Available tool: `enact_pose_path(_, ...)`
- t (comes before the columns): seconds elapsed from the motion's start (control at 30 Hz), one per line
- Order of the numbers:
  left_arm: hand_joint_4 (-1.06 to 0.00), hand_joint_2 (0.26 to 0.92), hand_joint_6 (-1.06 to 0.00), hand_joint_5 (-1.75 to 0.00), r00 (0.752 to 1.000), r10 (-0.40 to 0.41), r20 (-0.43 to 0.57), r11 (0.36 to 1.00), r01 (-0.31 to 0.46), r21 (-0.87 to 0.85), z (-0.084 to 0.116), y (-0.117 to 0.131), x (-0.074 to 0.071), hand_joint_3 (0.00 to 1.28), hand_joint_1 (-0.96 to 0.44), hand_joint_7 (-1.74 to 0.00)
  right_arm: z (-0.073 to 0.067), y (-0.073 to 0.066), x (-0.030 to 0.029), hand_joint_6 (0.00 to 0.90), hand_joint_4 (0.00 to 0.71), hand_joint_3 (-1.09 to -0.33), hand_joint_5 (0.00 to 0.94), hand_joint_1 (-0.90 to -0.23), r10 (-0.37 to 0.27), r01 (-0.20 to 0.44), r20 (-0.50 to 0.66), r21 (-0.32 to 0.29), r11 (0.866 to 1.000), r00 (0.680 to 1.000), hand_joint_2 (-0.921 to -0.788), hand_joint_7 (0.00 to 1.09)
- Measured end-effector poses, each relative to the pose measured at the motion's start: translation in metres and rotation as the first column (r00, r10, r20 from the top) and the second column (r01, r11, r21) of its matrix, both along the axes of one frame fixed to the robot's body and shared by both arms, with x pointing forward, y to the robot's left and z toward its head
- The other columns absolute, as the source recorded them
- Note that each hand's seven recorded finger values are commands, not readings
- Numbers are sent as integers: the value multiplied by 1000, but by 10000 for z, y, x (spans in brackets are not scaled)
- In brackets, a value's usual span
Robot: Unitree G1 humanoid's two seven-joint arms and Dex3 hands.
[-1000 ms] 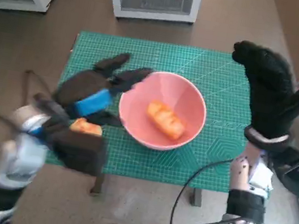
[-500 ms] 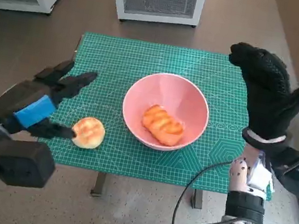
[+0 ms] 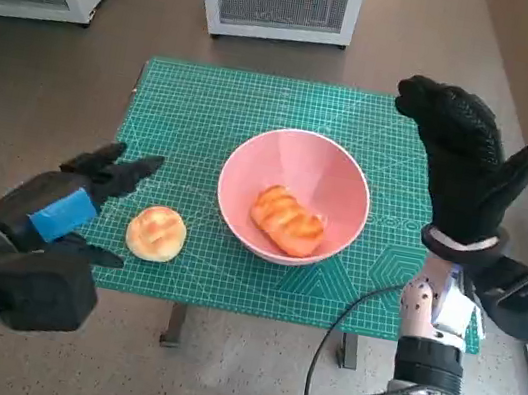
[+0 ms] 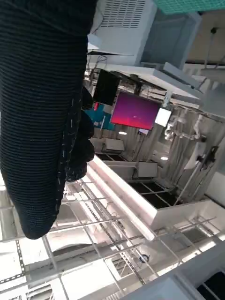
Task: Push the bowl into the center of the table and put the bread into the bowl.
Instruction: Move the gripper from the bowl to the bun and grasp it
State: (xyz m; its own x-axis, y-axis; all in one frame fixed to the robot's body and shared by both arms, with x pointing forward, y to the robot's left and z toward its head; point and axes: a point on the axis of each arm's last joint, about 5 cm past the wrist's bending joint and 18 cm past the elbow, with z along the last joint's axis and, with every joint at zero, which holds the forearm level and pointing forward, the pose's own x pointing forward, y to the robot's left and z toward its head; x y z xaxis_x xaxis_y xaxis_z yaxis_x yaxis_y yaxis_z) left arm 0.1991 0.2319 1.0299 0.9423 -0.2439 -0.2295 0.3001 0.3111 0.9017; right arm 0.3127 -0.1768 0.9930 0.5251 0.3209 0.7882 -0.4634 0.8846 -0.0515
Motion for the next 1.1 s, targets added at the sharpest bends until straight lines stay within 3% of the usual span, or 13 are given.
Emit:
enact_pose_path(0.63,-13,713,-175,-5,992,30,-124,995,-19,94,-401,-167,327,5,-110,-3,20,-8,1,13,229,-592,1,-580,22,-22,2,5,1000,1000,-921,582)
enact_pose_path(1.1,-153,729,-236,-27,980,98,-174,988,-75,132,-654,-208,544,9,-48,-20,30,-56,-11,17,232,-587,2,-584,-4,4,20,0,1000,1000,-921,578)
